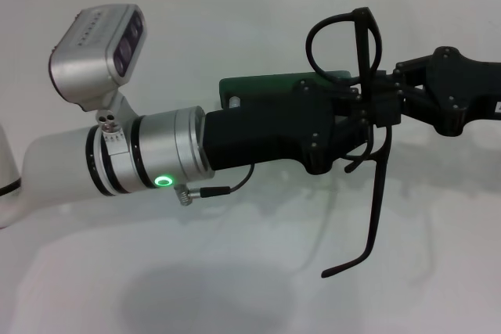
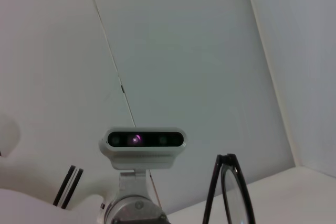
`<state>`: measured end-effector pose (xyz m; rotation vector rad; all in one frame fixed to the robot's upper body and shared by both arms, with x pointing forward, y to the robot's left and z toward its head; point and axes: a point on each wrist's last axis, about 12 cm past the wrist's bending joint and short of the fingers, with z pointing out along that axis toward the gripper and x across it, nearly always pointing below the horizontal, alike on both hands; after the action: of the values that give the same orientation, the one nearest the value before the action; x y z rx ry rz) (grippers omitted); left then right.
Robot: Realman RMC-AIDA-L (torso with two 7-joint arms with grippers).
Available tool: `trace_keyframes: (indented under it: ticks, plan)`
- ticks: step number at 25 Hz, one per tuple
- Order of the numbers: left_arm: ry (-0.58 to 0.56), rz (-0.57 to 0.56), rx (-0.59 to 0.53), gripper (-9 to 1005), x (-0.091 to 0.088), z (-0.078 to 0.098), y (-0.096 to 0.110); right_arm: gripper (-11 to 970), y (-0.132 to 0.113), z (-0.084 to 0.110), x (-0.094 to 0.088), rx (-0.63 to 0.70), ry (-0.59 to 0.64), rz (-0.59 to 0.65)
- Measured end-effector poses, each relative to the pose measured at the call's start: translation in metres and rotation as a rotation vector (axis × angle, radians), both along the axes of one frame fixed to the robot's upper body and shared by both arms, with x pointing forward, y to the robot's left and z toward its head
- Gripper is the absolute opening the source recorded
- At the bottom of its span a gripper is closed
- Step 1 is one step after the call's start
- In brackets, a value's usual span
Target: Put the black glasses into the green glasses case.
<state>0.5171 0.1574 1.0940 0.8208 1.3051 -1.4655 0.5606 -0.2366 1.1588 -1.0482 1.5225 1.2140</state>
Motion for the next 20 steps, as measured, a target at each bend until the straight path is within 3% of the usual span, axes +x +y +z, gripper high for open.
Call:
trace_keyframes:
  ticks: [20]
  plan:
    - [-0.005,0.013,-0.004,49,0.0009,0.0002,0.0012,38,-0.0047,0.0019,-0.0051,0.036,-0.004,0.014]
